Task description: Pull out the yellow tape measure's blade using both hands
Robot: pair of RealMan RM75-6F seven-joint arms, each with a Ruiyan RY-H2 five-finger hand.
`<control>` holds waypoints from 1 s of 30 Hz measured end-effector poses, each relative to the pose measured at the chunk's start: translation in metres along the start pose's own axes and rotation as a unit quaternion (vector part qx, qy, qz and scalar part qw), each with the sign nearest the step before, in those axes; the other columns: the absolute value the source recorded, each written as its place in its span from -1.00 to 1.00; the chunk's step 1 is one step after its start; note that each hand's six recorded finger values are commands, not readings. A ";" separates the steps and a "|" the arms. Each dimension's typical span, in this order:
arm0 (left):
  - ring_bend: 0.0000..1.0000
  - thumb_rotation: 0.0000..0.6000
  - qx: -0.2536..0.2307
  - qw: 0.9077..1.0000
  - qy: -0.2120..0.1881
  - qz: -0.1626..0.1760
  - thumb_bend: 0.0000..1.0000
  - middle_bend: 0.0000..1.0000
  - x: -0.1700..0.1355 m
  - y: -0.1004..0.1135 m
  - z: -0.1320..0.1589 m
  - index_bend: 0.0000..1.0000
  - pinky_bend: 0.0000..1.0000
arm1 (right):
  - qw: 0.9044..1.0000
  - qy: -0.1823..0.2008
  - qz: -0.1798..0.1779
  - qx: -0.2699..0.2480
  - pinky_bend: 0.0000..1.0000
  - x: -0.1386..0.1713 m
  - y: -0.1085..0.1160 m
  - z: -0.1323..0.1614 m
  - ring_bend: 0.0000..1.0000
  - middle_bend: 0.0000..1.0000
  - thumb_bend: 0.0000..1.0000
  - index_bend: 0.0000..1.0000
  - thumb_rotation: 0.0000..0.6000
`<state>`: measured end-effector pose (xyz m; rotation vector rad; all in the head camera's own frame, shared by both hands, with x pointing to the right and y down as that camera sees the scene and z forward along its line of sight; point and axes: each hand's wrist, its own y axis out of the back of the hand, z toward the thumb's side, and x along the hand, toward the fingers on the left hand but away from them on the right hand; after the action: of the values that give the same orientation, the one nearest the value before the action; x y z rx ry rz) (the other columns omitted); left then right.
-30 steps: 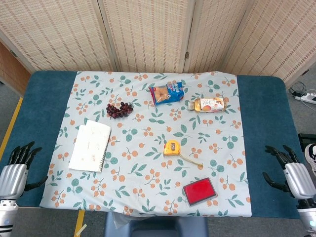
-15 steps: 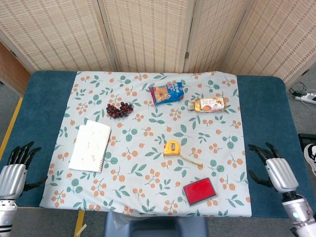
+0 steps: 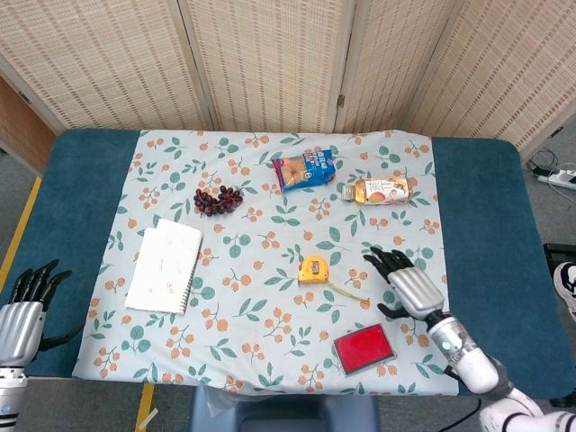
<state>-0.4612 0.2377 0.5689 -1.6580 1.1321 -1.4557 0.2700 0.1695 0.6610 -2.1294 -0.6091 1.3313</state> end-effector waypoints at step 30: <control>-0.79 1.00 0.000 1.000 0.011 -0.012 -0.57 -0.85 0.005 -0.005 -0.005 -0.60 -1.00 | 0.996 0.019 0.060 0.061 -0.94 -0.123 -0.040 0.071 -0.73 -0.65 -0.32 -0.74 1.00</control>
<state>-0.4647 0.2360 0.5765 -1.6651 1.1281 -1.4936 0.1518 0.1369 0.7433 -2.1149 -0.3801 1.3510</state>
